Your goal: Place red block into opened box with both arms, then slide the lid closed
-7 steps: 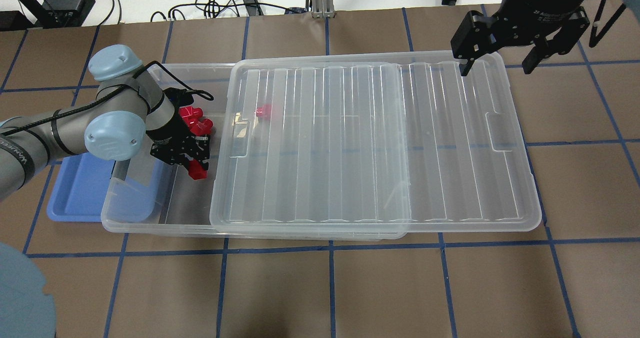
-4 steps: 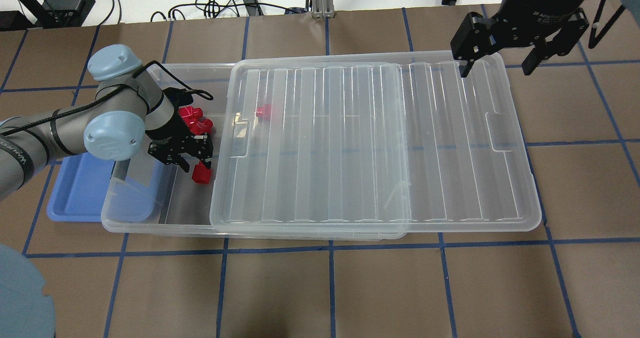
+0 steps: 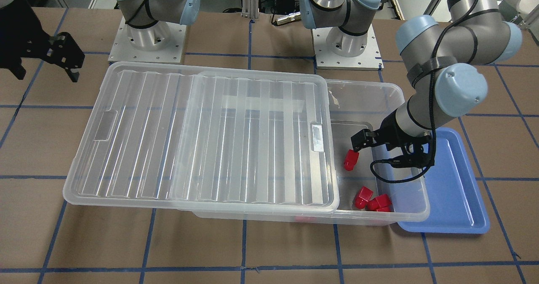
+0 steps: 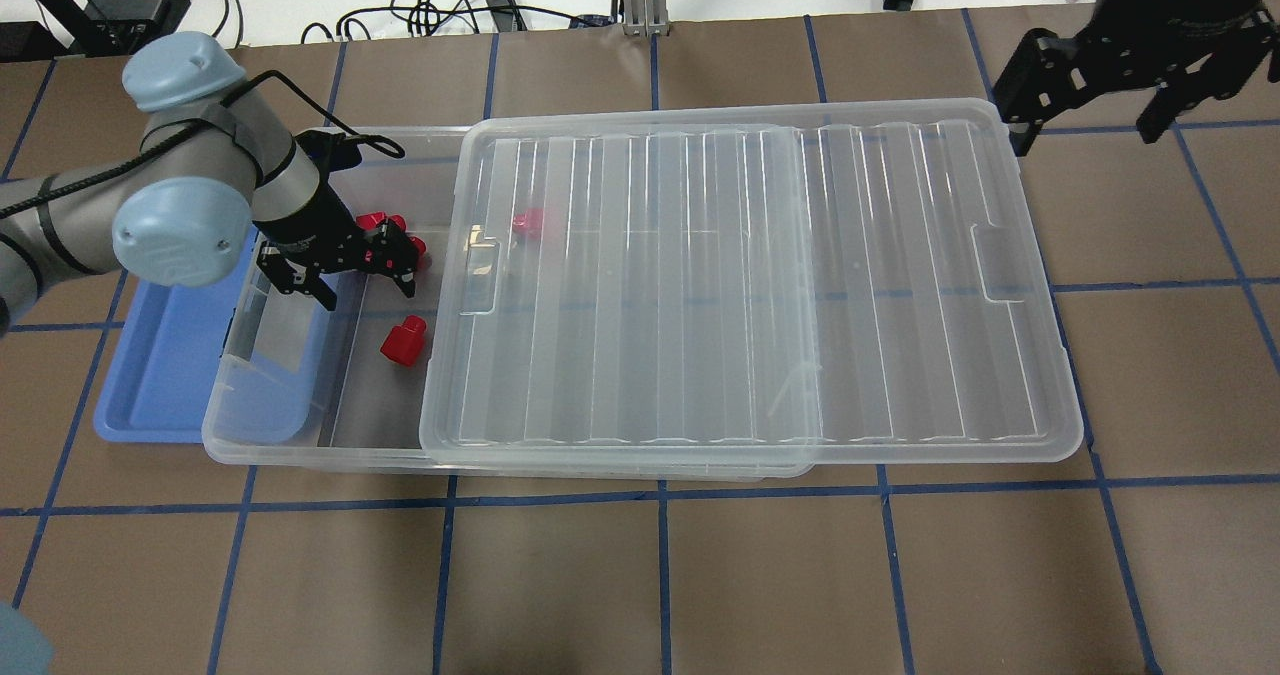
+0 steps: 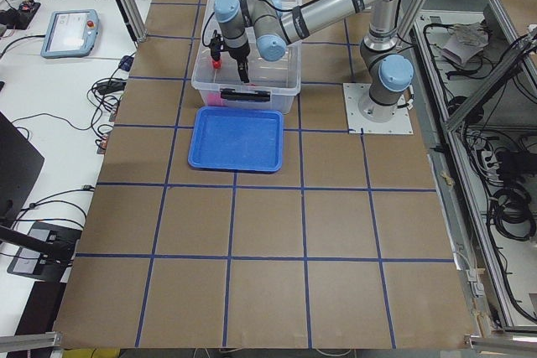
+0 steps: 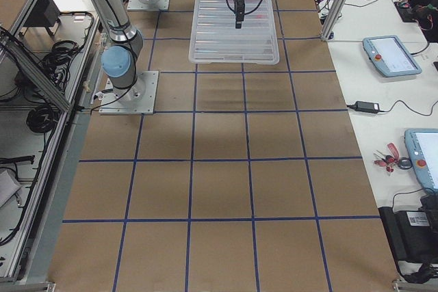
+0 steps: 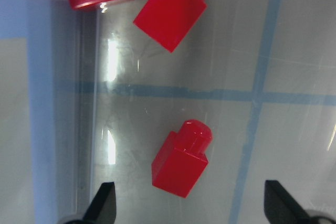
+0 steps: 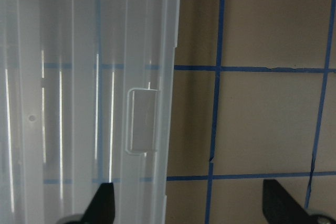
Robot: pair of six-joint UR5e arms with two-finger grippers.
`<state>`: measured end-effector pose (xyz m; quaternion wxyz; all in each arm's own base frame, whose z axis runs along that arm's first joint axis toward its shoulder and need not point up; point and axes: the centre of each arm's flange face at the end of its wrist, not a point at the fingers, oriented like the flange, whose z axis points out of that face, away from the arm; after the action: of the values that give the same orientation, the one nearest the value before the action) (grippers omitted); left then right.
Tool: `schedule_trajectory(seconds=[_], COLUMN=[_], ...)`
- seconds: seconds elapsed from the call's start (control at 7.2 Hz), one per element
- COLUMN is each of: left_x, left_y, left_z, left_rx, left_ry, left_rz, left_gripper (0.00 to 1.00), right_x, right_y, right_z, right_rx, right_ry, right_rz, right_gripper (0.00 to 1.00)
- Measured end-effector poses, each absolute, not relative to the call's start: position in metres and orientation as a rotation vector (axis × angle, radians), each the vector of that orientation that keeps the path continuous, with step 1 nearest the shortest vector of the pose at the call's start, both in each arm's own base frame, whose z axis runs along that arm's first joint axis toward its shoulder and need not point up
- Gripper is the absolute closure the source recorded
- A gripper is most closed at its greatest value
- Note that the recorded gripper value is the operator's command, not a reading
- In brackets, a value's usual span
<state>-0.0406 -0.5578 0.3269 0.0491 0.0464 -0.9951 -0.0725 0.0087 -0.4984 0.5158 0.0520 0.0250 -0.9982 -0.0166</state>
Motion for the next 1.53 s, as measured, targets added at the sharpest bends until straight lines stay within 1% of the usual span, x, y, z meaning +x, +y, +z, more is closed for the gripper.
schedule_trajectory(seconds=[0.28,0.56,0.69,0.97,1.25,1.53], left_x=[-0.045,-0.057,-0.071,-0.113,-0.129,-0.118], left_y=[-0.564,-0.543,-0.530,-0.512,-0.505,-0.507], left_z=[0.415,0.487,0.503,0.513,0.513,0.511], left_rx=[0.132,0.154,0.141,0.040,-0.016,-0.012], left_ry=[-3.040,-3.058,-3.095,-3.172,-3.181,-3.185], left_rz=[-0.171,-0.091,-0.074,-0.057,-0.053,-0.058], left_gripper=[0.00,0.00,0.00,0.00,0.00,0.00], right_x=[-0.040,-0.051,-0.050,-0.047,-0.042,-0.035], right_y=[-0.493,-0.486,-0.482,-0.476,-0.476,-0.481], right_z=[0.465,0.407,0.386,0.359,0.348,0.344], right_rx=[0.125,0.122,0.118,0.106,0.082,0.033], right_ry=[-3.046,-3.052,-3.055,-3.055,-3.076,-3.134], right_rz=[-0.126,-0.145,-0.136,-0.106,-0.093,-0.070], right_gripper=[0.00,0.00,0.00,0.00,0.00,0.00])
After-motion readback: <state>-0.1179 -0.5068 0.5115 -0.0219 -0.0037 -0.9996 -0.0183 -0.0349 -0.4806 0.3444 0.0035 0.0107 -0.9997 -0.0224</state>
